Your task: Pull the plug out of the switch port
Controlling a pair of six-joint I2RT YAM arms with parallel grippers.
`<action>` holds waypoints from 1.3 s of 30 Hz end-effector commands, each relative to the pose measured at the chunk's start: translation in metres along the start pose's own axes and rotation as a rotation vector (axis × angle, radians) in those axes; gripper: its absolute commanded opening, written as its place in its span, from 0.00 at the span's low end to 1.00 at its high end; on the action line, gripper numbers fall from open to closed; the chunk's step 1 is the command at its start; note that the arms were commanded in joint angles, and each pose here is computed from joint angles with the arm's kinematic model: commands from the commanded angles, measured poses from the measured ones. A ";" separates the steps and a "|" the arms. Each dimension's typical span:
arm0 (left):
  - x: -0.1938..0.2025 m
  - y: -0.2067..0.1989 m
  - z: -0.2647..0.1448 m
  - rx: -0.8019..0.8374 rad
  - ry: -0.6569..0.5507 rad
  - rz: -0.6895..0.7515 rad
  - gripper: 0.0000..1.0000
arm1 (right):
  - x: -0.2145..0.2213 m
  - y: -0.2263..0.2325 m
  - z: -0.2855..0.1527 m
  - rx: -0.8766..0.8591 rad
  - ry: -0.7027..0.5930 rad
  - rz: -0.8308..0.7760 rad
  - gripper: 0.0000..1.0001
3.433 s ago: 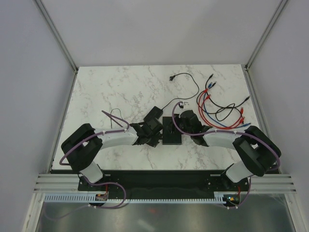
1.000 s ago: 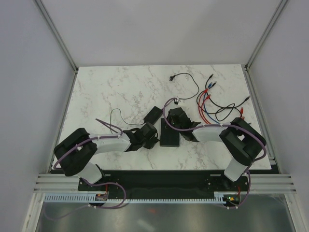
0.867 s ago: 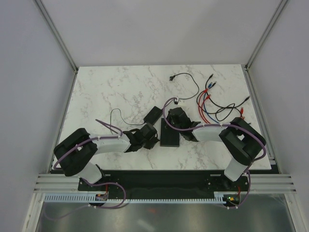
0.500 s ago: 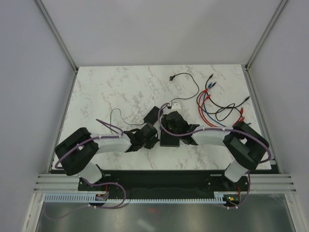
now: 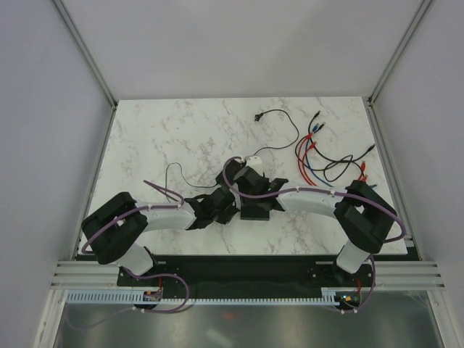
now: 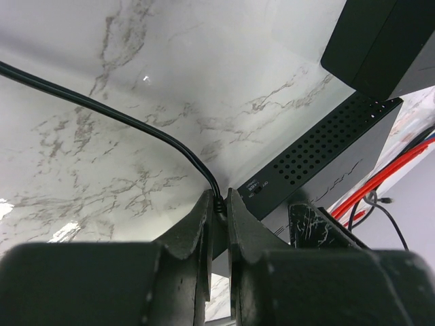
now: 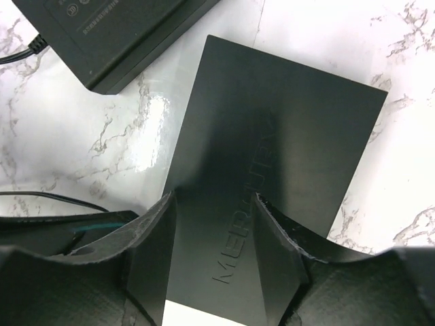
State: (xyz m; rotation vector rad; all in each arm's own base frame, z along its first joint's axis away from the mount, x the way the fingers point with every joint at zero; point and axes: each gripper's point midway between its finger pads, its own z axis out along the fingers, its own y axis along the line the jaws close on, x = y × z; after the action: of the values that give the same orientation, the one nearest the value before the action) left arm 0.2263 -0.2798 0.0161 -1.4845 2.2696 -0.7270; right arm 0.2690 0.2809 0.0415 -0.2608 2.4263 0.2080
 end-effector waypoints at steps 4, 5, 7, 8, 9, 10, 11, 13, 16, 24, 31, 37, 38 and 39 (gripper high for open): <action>-0.002 0.040 0.004 -0.119 -0.004 -0.220 0.02 | 0.044 -0.015 0.002 0.128 0.156 -0.103 0.62; -0.003 0.041 0.005 -0.121 -0.003 -0.220 0.02 | 0.043 -0.014 0.004 0.131 0.155 -0.099 0.63; -0.002 0.042 0.005 -0.120 0.001 -0.219 0.02 | 0.044 -0.011 0.010 0.136 0.163 -0.102 0.64; -0.002 0.042 0.005 -0.119 0.002 -0.218 0.02 | 0.047 -0.012 0.013 0.147 0.172 -0.109 0.64; -0.001 0.042 0.006 -0.121 0.002 -0.218 0.02 | 0.047 -0.011 0.015 0.149 0.174 -0.109 0.64; -0.001 0.042 0.005 -0.119 0.005 -0.216 0.02 | 0.047 -0.012 0.016 0.155 0.174 -0.110 0.64; -0.001 0.042 0.005 -0.120 0.006 -0.216 0.02 | 0.048 -0.013 0.017 0.163 0.174 -0.111 0.64; -0.003 0.043 0.006 -0.116 0.002 -0.222 0.02 | 0.053 -0.019 0.018 0.183 0.181 -0.116 0.64; -0.006 0.044 0.006 -0.108 -0.008 -0.240 0.02 | 0.059 -0.028 0.019 0.215 0.184 -0.135 0.64; -0.013 0.048 0.006 -0.102 -0.025 -0.261 0.02 | 0.078 -0.042 0.022 0.236 0.204 -0.146 0.64; -0.028 0.052 0.002 -0.082 -0.071 -0.283 0.02 | 0.082 -0.046 0.022 0.234 0.186 -0.136 0.64; -0.037 0.049 0.001 -0.066 -0.099 -0.296 0.02 | 0.087 -0.047 0.027 0.244 0.204 -0.142 0.64; -0.038 0.047 0.000 -0.059 -0.104 -0.296 0.02 | 0.088 -0.047 0.028 0.244 0.206 -0.142 0.64; -0.040 0.046 -0.001 -0.058 -0.110 -0.293 0.02 | 0.088 -0.047 0.028 0.242 0.207 -0.143 0.63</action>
State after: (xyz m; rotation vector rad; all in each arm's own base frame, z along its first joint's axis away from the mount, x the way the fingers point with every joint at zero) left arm 0.2191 -0.2662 0.0161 -1.4756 2.2066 -0.8228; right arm 0.2759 0.2843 0.0332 -0.2561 2.3443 0.0387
